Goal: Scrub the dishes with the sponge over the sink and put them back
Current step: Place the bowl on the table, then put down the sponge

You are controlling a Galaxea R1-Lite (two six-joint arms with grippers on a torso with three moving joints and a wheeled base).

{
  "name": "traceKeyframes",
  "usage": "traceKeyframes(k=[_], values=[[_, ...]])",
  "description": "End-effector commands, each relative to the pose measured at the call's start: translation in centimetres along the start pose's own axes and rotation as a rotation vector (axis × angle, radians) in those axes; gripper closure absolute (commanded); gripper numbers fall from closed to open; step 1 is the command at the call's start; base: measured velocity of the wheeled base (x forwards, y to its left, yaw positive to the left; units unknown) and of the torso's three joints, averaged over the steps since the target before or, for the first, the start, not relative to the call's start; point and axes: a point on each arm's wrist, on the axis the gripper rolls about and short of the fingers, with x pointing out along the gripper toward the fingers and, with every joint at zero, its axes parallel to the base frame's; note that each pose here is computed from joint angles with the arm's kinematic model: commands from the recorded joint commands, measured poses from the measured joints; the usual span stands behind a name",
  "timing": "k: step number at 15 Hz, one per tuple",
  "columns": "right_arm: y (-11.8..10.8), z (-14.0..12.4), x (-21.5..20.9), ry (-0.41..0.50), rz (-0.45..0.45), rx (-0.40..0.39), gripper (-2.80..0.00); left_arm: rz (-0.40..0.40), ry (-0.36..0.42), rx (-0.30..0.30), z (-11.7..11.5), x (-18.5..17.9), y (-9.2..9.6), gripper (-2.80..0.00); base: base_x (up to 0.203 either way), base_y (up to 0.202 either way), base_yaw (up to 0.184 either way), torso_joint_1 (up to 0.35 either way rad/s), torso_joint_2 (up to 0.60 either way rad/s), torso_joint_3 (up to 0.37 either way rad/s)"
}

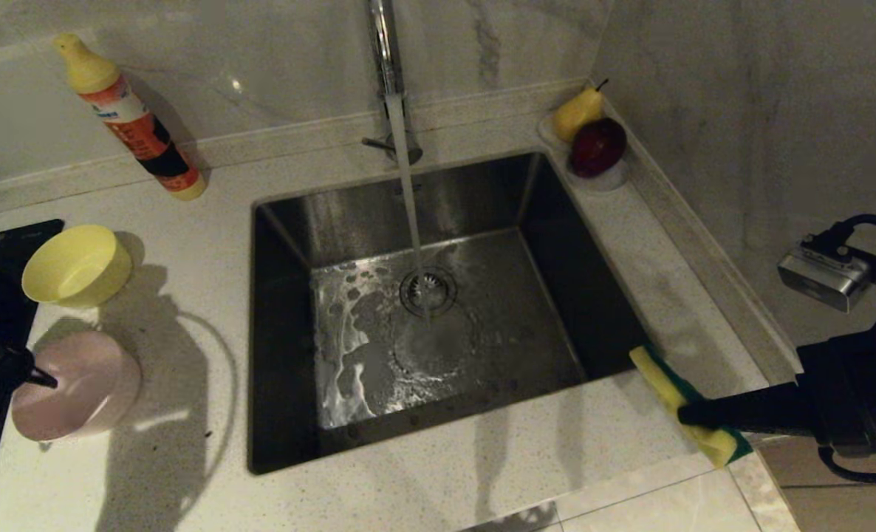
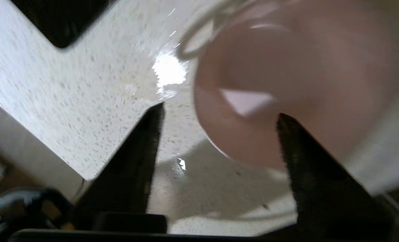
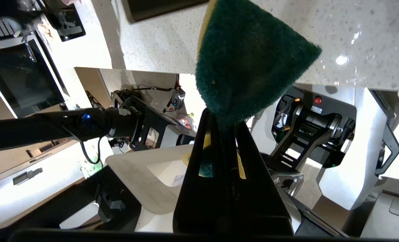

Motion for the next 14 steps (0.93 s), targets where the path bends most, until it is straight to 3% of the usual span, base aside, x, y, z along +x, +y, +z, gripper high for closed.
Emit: traceKeyframes(k=[1, 4, 6, 7, 9, 10, 11, 13, 14], values=[[0.1, -0.3, -0.4, -0.001, 0.005, 0.002, 0.0, -0.126, -0.139, 0.117, 0.6, -4.7, -0.5, 0.0, 0.0, 0.0, 0.0, 0.0, 0.0, 0.0], [0.3, -0.4, -0.9, -0.022, 0.01, -0.006, 0.0, -0.283, -0.174, 0.398, 1.4, -6.7, -1.8, 0.0, 0.0, 0.0, 0.0, 0.0, 0.0, 0.0], [0.4, -0.4, -1.1, -0.026, 0.009, -0.006, 0.0, -0.34, -0.199, 0.622, 1.7, -5.5, -2.4, 0.0, 0.0, 0.0, 0.0, 0.0, 0.0, 0.0], [0.4, -0.5, -1.1, -0.024, 0.009, -0.004, 0.0, -0.36, -0.229, 0.696, 1.8, -4.5, -3.0, 0.0, 0.0, 0.0, 0.0, 0.0, 0.0, 0.0], [0.2, -0.5, -0.9, -0.019, 0.006, 0.002, 0.0, -0.341, -0.344, 0.753, 1.2, -3.4, -5.3, 0.0, 0.0, 0.0, 0.0, 0.0, 0.0, 0.0], [0.2, -0.5, -0.7, -0.016, 0.005, 0.004, 0.0, -0.294, -0.443, 0.752, 0.9, -2.8, -6.8, 0.0, 0.0, 0.0, 0.0, 0.0, 0.0, 0.0], [0.2, -0.4, -0.7, -0.018, 0.004, 0.003, 0.0, -0.303, -0.529, 0.749, 0.2, -2.7, -8.2, 0.0, 0.0, 0.0, 0.0, 0.0, 0.0, 0.0], [0.2, -0.3, -0.7, -0.02, 0.004, 0.003, 0.0, -0.413, -0.591, 0.775, -2.3, -4.1, -9.3, 0.0, 0.0, 0.0, 0.0, 0.0, 0.0, 0.0], [0.1, -0.3, -0.6, -0.02, 0.002, 0.005, 0.0, -0.485, -0.619, 0.779, -3.4, -6.2, -8.8, 0.0, 0.0, 0.0, 0.0, 0.0, 0.0, 0.0]])
